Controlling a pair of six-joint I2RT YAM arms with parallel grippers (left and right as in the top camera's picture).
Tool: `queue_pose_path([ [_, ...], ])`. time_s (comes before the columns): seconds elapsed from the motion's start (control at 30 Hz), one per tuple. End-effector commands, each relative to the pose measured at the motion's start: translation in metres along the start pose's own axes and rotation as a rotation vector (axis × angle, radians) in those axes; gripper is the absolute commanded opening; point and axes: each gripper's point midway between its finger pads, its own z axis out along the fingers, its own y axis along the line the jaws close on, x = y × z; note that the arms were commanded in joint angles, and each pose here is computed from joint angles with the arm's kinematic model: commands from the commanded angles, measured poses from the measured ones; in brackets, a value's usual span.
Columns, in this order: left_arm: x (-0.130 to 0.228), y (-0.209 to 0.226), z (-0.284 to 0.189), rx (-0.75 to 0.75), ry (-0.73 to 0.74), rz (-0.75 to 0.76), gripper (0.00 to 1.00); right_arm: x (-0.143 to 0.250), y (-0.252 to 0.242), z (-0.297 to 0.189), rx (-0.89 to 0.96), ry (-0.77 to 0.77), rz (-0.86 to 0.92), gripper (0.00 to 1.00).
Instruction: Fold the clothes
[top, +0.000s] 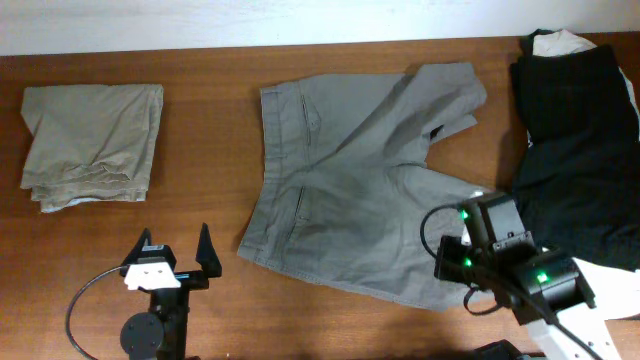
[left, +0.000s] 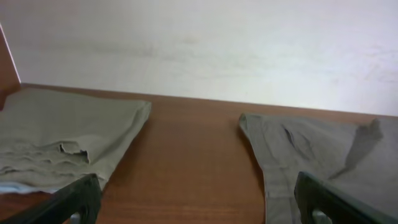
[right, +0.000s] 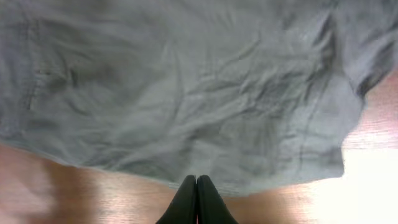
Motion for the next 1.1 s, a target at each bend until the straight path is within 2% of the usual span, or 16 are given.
queue_pose_path([
  [0.0, -0.012, -0.001, -0.001, 0.005, -0.053, 0.004, 0.99, 0.015, 0.006, 0.001, -0.055, 0.042, 0.018, 0.04],
  [0.03, -0.016, -0.011, -0.001, 0.063, -0.066, 0.009, 0.99, 0.016, 0.005, 0.001, -0.053, 0.045, 0.018, 0.04],
  [0.07, -0.017, -0.037, -0.005, 0.218, -0.066, 0.018, 0.99, 0.017, 0.005, 0.001, -0.050, 0.048, 0.027, 0.04],
  [0.13, -0.007, -0.065, -0.011, 0.386, -0.012, 0.014, 0.99, 0.015, 0.000, 0.001, -0.035, 0.046, 0.070, 0.04],
  [0.27, -0.023, -0.065, 0.000, 0.377, 0.081, -0.017, 0.99, 0.010, -0.009, 0.000, -0.019, 0.031, 0.123, 0.04],
  [0.37, -0.039, -0.067, 0.031, 0.379, 0.231, -0.061, 0.99, 0.008, -0.011, 0.000, -0.016, 0.026, 0.135, 0.04],
  [0.5, -0.037, -0.107, 0.077, 0.486, 0.383, 0.068, 0.99, 0.006, -0.014, 0.000, 0.000, 0.018, 0.135, 0.04],
  [0.6, -0.013, -0.137, 0.105, 0.479, 0.511, 0.190, 0.99, 0.006, -0.015, 0.000, 0.007, 0.014, 0.135, 0.04],
  [0.67, 0.023, -0.162, 0.123, 0.485, 0.690, 0.250, 0.99, 0.006, -0.015, 0.000, 0.007, 0.014, 0.135, 0.04],
  [0.7, 0.030, -0.174, 0.128, 0.532, 0.717, 0.238, 0.99, 0.006, -0.015, 0.000, 0.007, 0.014, 0.135, 0.04],
  [0.77, 0.034, -0.198, 0.138, 0.648, 0.679, 0.192, 0.99, 0.006, -0.017, 0.000, 0.016, 0.012, 0.135, 0.04],
  [0.83, 0.033, -0.208, 0.142, 0.698, 0.647, 0.176, 0.99, 0.005, -0.018, 0.000, 0.022, 0.009, 0.135, 0.04],
  [0.87, 0.031, -0.216, 0.141, 0.750, 0.627, 0.159, 0.61, 0.005, -0.018, 0.000, 0.022, 0.008, 0.135, 0.04],
  [0.9, 0.033, -0.212, 0.145, 0.717, 0.628, 0.170, 0.01, 0.005, -0.019, 0.000, 0.028, 0.004, 0.135, 0.04],
  [0.97, 0.042, -0.196, 0.153, 0.573, 0.661, 0.193, 0.01, 0.004, -0.020, 0.000, 0.031, 0.003, 0.135, 0.04],
  [1.07, 0.069, -0.187, 0.160, 0.488, 0.717, 0.242, 0.01, 0.003, -0.019, 0.000, 0.028, -0.003, 0.134, 0.04],
])
